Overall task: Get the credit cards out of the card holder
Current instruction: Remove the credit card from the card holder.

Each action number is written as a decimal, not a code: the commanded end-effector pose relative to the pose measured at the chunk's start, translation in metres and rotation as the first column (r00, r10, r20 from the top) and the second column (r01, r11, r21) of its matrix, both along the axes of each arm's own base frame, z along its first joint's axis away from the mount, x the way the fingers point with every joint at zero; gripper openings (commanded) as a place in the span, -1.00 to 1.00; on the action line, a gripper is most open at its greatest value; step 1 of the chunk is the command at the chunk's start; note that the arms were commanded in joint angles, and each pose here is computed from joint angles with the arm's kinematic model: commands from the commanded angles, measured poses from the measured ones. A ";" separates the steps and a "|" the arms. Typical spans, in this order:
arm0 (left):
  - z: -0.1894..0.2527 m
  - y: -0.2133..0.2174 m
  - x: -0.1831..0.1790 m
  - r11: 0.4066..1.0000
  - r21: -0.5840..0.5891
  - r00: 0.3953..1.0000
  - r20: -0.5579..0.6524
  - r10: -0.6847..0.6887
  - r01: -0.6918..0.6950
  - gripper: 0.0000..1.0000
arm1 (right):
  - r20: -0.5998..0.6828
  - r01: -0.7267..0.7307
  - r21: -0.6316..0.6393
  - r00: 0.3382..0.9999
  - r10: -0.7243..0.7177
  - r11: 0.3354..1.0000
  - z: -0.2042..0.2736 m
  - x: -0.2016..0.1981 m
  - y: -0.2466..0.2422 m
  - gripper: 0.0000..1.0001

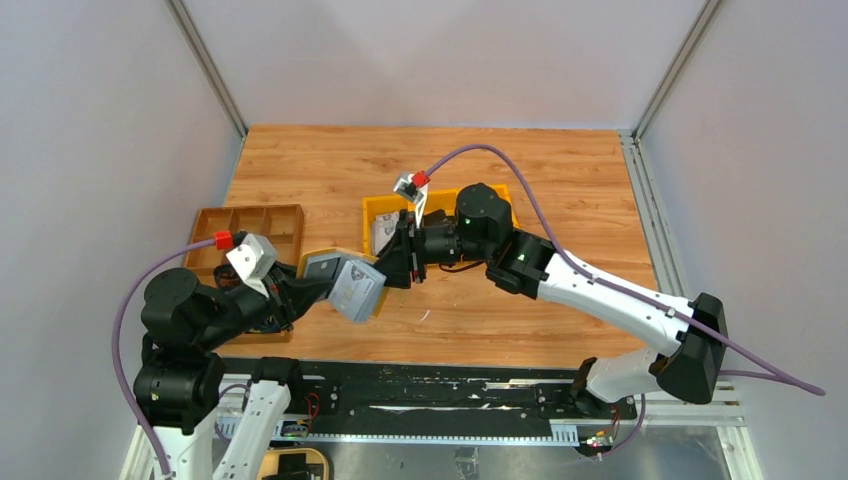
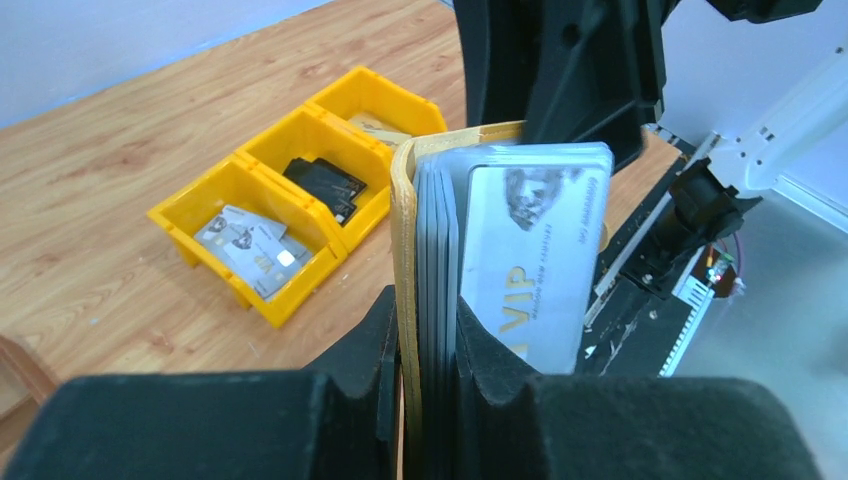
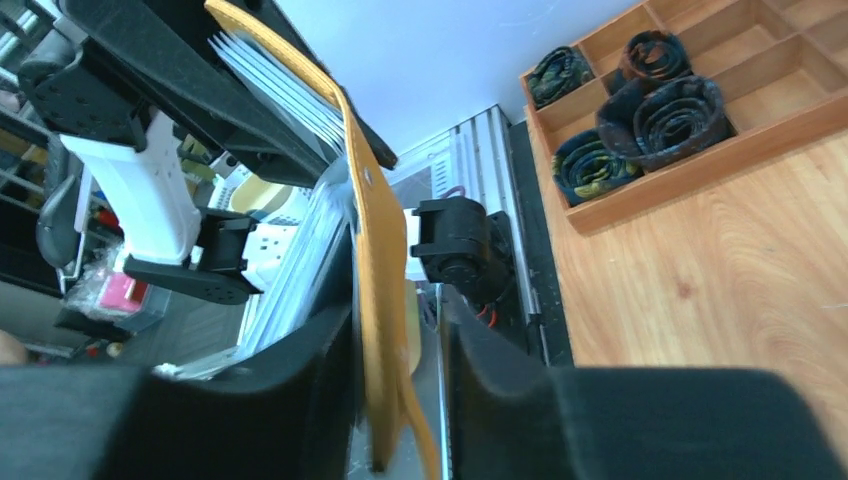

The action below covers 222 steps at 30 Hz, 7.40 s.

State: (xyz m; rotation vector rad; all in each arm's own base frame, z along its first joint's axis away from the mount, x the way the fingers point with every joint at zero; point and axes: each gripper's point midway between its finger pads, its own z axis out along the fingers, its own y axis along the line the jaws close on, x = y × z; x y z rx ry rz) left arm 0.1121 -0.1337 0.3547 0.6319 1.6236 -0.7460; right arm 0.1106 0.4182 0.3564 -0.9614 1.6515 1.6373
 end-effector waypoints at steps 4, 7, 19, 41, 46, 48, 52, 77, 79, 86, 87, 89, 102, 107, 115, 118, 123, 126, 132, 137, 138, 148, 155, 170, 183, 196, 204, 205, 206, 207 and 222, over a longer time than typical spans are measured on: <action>0.002 0.008 0.007 0.998 0.020 0.998 0.031 0.057 -0.057 -0.89 | 0.007 0.129 -0.035 0.992 -0.128 0.991 0.006 0.043 -0.037 0.42; -0.001 0.008 0.008 0.998 0.020 0.998 0.019 0.059 -0.059 -0.90 | 0.031 0.120 -0.015 0.992 -0.119 0.993 0.018 0.045 -0.042 0.54; -0.001 -0.005 0.002 0.999 -0.024 0.998 -0.052 -0.030 0.029 -0.86 | 0.084 -0.159 0.009 0.984 0.157 0.987 0.024 0.017 -0.015 0.59; 0.002 -0.036 -0.021 0.936 -0.235 0.891 -0.312 -0.328 0.262 0.14 | 0.081 -0.400 -0.016 0.913 0.400 0.916 0.001 -0.032 -0.021 -1.00; 0.001 -0.038 -0.022 0.928 -0.258 0.872 -0.344 -0.349 0.270 0.11 | 0.091 -0.404 -0.010 0.911 0.403 0.915 0.003 -0.036 -0.028 -1.00; 0.001 -0.038 -0.023 0.927 -0.258 0.871 -0.342 -0.351 0.272 0.01 | 0.098 -0.403 -0.008 0.911 0.402 0.915 0.003 -0.035 -0.030 -1.00; 0.007 -0.039 -0.029 0.916 -0.270 0.861 -0.338 -0.380 0.298 -0.16 | 0.106 -0.398 -0.011 0.912 0.397 0.917 0.000 -0.033 -0.038 -1.00; 0.011 -0.002 0.035 0.972 -0.198 0.973 -0.213 0.087 -0.130 -1.00 | 0.014 0.146 0.091 0.989 -0.148 0.985 0.073 0.040 -0.033 0.13; 0.010 -0.003 0.035 0.971 -0.202 0.972 -0.221 0.078 -0.124 -1.00 | -0.003 0.066 0.081 0.998 -0.066 0.995 0.066 0.023 -0.014 0.11; 0.018 -0.012 0.024 0.970 -0.235 0.976 -0.218 0.008 -0.060 -1.00 | -0.088 0.003 0.024 0.996 -0.001 1.000 0.032 0.015 0.016 0.08; 0.020 -0.013 0.021 0.970 -0.240 0.977 -0.215 -0.007 -0.046 -1.00 | -0.090 0.011 0.014 0.996 -0.010 1.000 0.028 0.016 0.016 0.08; 0.025 -0.017 0.015 0.967 -0.254 0.978 -0.205 -0.041 -0.013 -1.00 | -0.093 0.029 -0.006 0.995 -0.029 1.000 0.020 0.018 0.015 0.08; 0.040 -0.027 0.004 0.940 -0.337 0.968 -0.207 -0.139 0.063 -1.00 | -0.131 0.040 -0.055 0.990 -0.047 0.998 -0.004 0.021 0.016 -0.03; 0.040 -0.030 0.003 0.924 -0.373 0.963 -0.209 -0.171 0.083 -0.96 | -0.168 -0.014 0.006 0.986 0.015 1.000 0.007 0.015 0.025 -0.27; 0.038 -0.039 -0.002 0.881 -0.447 0.929 -0.239 -0.283 0.153 -0.34 | -0.210 -0.110 0.144 0.968 0.139 0.983 0.025 -0.003 0.022 -0.73; 0.038 -0.041 -0.004 0.871 -0.461 0.913 -0.258 -0.315 0.170 -0.19 | -0.225 -0.128 0.176 0.960 0.166 0.976 0.027 -0.006 0.018 -0.85; 0.038 -0.043 -0.006 0.861 -0.475 0.895 -0.284 -0.344 0.181 -0.14 | -0.222 -0.149 0.208 0.955 0.195 0.967 0.029 -0.012 0.011 -1.00; 0.041 -0.044 -0.006 0.857 -0.483 0.892 -0.287 -0.349 0.180 -0.19 | -0.231 -0.141 0.216 0.954 0.191 0.966 0.027 -0.012 0.007 -1.00; 0.044 -0.038 0.004 0.883 -0.455 0.931 -0.261 -0.255 0.114 -0.60 | -0.225 -0.100 0.225 0.963 0.152 0.969 0.025 -0.009 0.000 -1.00; 0.054 -0.027 0.012 0.904 -0.426 0.970 -0.209 -0.123 0.023 -0.90 | -0.236 -0.007 0.228 0.970 0.062 0.974 0.026 0.001 -0.004 -0.41; 0.056 -0.025 0.013 0.905 -0.426 0.974 -0.201 -0.103 0.008 -0.95 | -0.241 0.016 0.232 0.970 0.041 0.973 0.027 0.004 -0.004 -0.31; 0.064 -0.017 0.021 0.874 -0.480 0.977 -0.211 -0.028 -0.079 -1.00 | -0.326 0.157 0.205 0.942 -0.084 0.966 0.019 0.025 0.008 -0.03; 0.066 -0.018 0.022 0.863 -0.499 0.972 -0.230 -0.042 -0.081 -1.00 | -0.356 0.105 0.281 0.935 0.002 0.954 0.033 0.025 0.022 -0.02; 0.054 -0.015 0.026 0.866 -0.488 0.971 -0.237 -0.013 -0.108 -1.00 | -0.344 -0.013 0.429 0.922 0.177 0.903 0.060 0.002 0.012 -0.25; 0.057 -0.015 0.025 0.866 -0.487 0.972 -0.235 -0.005 -0.113 -1.00 | -0.333 -0.012 0.399 0.930 0.157 0.917 0.054 -0.001 0.011 -0.16; 0.067 -0.015 0.021 0.863 -0.495 0.978 -0.211 -0.009 -0.099 -1.00 | -0.403 0.026 0.304 0.909 0.104 0.952 0.018 0.009 0.017 -0.13; 0.074 -0.014 0.019 0.868 -0.489 0.982 -0.186 -0.006 -0.087 -1.00 | -0.409 0.030 0.275 0.908 0.089 0.961 0.012 0.011 0.018 -0.12; 0.075 -0.014 0.019 0.867 -0.490 0.982 -0.187 -0.007 -0.087 -1.00 | -0.410 0.033 0.276 0.908 0.086 0.961 0.012 0.011 0.018 -0.12; 0.075 -0.015 0.018 0.866 -0.493 0.982 -0.188 -0.011 -0.085 -1.00 | -0.409 0.034 0.277 0.908 0.086 0.960 0.013 0.012 0.018 -0.12; 0.076 -0.015 0.018 0.864 -0.496 0.982 -0.188 -0.012 -0.084 -1.00 | -0.407 0.033 0.279 0.909 0.087 0.960 0.014 0.012 0.018 -0.12; 0.049 -0.017 0.024 0.864 -0.492 0.962 -0.272 -0.030 -0.112 -0.84 | -0.392 -0.040 0.460 0.887 0.243 0.887 0.070 0.008 0.020 -0.30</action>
